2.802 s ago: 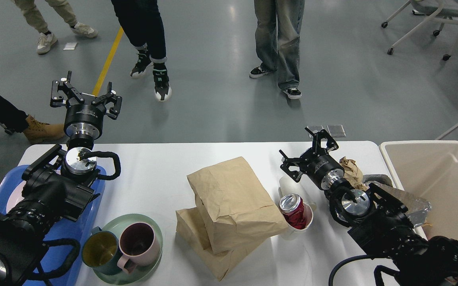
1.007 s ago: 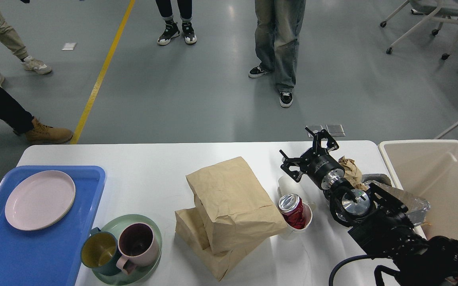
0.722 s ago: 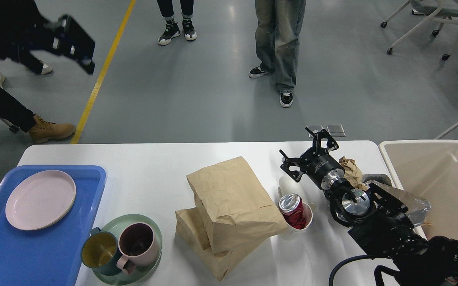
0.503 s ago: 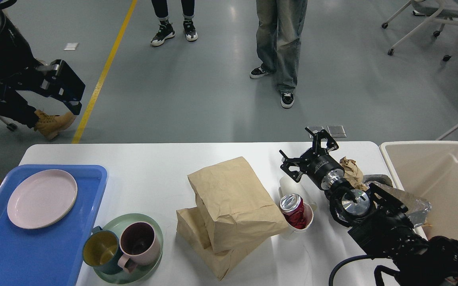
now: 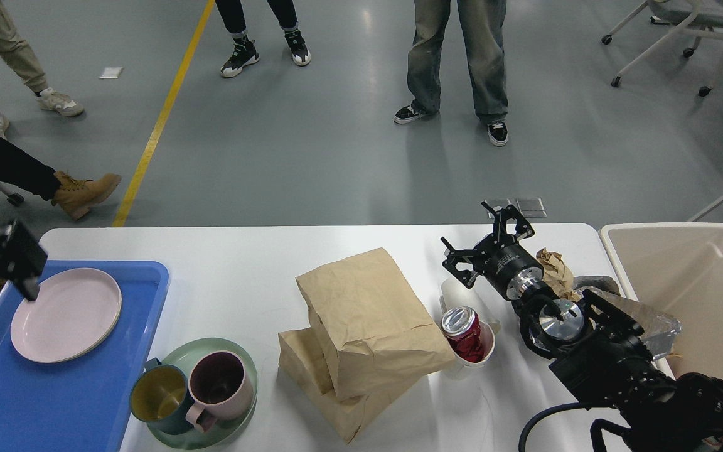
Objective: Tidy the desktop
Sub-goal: 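Lower the left gripper toward the small dark cup beside the green plate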
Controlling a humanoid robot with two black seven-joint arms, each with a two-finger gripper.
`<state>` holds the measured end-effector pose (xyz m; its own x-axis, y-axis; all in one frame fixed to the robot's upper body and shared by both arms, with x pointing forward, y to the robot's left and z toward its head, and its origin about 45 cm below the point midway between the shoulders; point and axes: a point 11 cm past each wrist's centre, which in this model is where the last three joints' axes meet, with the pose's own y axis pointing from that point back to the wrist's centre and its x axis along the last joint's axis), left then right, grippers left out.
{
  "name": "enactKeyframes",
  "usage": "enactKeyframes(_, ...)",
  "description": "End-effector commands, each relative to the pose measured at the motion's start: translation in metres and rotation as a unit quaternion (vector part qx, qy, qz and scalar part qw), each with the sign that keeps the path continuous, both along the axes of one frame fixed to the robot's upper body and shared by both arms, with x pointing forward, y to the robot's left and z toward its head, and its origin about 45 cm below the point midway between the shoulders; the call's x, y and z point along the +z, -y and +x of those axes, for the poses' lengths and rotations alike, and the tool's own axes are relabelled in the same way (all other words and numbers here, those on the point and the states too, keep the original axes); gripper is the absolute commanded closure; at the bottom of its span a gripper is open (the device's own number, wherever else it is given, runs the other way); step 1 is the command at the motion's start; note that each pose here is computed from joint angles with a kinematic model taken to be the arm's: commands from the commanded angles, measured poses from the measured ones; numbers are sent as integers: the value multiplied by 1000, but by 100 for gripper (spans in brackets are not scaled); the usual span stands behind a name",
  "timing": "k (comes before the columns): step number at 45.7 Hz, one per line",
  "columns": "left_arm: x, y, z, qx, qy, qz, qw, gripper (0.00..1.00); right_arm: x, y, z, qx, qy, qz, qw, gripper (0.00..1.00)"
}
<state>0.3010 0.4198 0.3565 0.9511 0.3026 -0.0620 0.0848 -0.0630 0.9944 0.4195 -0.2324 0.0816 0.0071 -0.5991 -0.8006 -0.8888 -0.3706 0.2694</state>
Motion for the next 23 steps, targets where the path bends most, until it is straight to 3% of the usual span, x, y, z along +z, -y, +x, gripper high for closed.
enactKeyframes(1, -54, -18, -27, 21, -71, -5, 997, 3, 0, 1, 0, -1, 0, 0, 1000, 0)
enactKeyframes(7, -85, -19, -38, -9, -92, -10, 996, 3, 0, 0, 0, 0, 0, 0, 1000, 0)
enactKeyframes(23, -87, -3, -8, -120, -56, 19, 991, 3, 0, 1, 0, -1, 0, 0, 1000, 0)
